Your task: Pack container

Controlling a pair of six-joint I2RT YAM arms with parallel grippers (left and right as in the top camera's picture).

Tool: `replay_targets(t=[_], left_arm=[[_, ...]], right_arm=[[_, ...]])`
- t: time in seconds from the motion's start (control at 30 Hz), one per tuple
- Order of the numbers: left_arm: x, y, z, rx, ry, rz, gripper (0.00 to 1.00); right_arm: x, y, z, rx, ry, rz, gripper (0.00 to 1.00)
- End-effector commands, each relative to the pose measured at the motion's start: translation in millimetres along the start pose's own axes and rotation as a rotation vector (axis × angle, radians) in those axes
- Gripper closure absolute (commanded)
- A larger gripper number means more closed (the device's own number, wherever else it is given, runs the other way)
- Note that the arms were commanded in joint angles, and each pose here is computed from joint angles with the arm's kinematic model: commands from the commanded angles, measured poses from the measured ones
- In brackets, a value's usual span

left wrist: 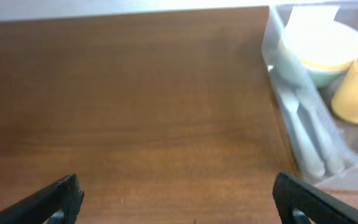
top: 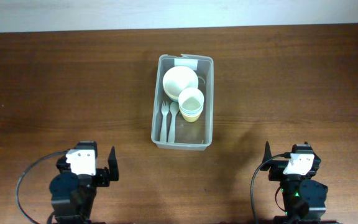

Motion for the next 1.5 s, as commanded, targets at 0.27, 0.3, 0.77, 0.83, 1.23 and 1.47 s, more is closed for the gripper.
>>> replay_targets(t=[0.27, 0.3, 0.77, 0.83, 1.23, 1.47], left_arm=[[-10.9, -8.8, 32.6, -0.028, -0.039, 0.022, 0.00], [-11.0, -10.5, 33.1, -0.032, -0.053, 0.027, 0.00], [-10.0, -18.7, 26.5, -0.049, -0.179, 0.049, 0.00], [-9.7, -18.7, 26.1, -0.049, -0.182, 0.049, 0.00], [-9.7, -18.7, 26.1, -0.049, -0.182, 0.049, 0.00], [-9.7, -18.7, 26.1, -0.049, -0.182, 0.049, 0.00]], right_arm=[[-0.6, 0.9, 2.1, 0.007, 0.000, -0.006, 0.01], [-0.6, 0.9, 2.1, 0.007, 0.000, -0.006, 0.01], [-0.6, 0.9, 2.1, 0.007, 0.000, -0.006, 0.01], [-0.6, 0.9, 2.1, 0.007, 0.000, -0.006, 0.01], [-0.6, 0.9, 2.1, 0.007, 0.000, -0.006, 0.01], [-0.6, 0.9, 2.1, 0.007, 0.000, -0.006, 0.01]])
Point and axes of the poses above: each gripper's point midway between its finger pads, its own x axis back along the fingers, its own y axis along the line the jaws close on, z = x × y, the point moved 3 cm from there along x, back along the fingers, and after that the axes turned 4 degrees about -x, right-handed, at the moved point
